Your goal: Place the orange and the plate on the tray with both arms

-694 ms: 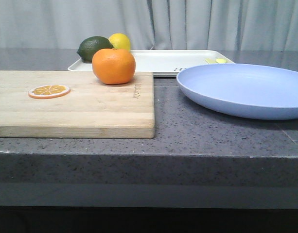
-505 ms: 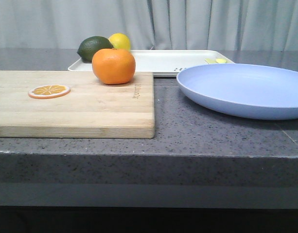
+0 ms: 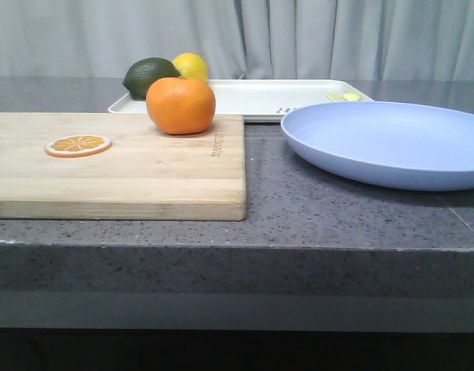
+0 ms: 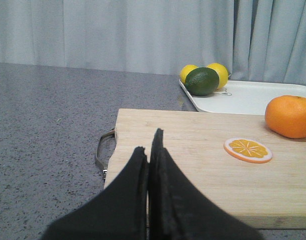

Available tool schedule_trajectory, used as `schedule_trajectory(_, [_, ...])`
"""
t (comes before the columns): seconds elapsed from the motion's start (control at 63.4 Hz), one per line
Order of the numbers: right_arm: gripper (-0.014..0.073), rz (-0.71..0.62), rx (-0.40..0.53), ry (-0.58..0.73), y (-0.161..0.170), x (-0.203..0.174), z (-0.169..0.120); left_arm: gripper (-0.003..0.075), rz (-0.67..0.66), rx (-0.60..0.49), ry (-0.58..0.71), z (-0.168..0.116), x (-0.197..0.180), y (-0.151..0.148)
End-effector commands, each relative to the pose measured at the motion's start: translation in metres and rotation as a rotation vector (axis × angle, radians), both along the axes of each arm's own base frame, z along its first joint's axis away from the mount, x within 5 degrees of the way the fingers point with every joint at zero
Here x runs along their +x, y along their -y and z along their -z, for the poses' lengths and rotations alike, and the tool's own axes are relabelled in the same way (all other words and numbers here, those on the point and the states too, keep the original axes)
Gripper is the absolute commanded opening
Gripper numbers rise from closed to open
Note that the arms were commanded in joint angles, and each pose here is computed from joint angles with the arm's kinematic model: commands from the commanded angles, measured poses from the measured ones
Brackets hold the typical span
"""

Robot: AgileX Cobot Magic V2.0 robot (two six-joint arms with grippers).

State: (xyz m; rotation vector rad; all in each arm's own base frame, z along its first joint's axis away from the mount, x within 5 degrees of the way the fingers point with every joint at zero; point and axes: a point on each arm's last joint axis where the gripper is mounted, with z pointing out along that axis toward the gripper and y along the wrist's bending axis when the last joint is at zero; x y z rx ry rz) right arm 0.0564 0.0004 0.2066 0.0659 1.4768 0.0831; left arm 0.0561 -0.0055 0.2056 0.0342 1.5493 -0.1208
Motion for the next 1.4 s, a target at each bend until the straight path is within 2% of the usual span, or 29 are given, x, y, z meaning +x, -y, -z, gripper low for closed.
schedule_trajectory(0.0, [-0.0065, 0.005, -0.006, 0.164, 0.0, -0.005, -0.02, -0.002, 0.004, -0.026, 0.109, -0.003, -0.001, 0.0])
schedule_trajectory(0.158, [-0.0065, 0.004, -0.006, 0.234, 0.0, -0.01, -0.039, -0.002, 0.007, -0.041, 0.262, -0.025, -0.006, 0.0])
schedule_trajectory(0.315, [-0.0065, 0.01, -0.008, 0.257, 0.0, -0.024, -0.081, -0.002, 0.006, -0.048, 0.33, -0.075, -0.019, -0.002])
schedule_trajectory(0.52, [-0.0065, 0.036, -0.051, 0.175, 0.002, -0.032, -0.131, -0.002, 0.002, -0.04, 0.248, -0.136, -0.026, -0.003])
schedule_trajectory(0.662, [-0.0065, 0.045, -0.049, 0.042, 0.003, -0.021, -0.158, -0.002, -0.002, -0.024, 0.076, -0.165, -0.012, -0.001])
schedule_trajectory(0.773, [-0.0065, 0.05, -0.047, -0.092, 0.004, -0.006, -0.168, -0.002, -0.004, -0.013, -0.04, -0.172, 0.004, 0.0])
schedule_trajectory(0.93, [-0.0065, 0.051, -0.048, -0.215, 0.004, 0.016, -0.162, -0.002, -0.005, -0.003, -0.139, -0.165, 0.024, 0.002])
schedule_trajectory(1.388, [-0.006, 0.055, -0.059, -0.458, 0.005, 0.039, -0.141, -0.0019, -0.006, 0.008, -0.242, -0.155, 0.049, 0.004])
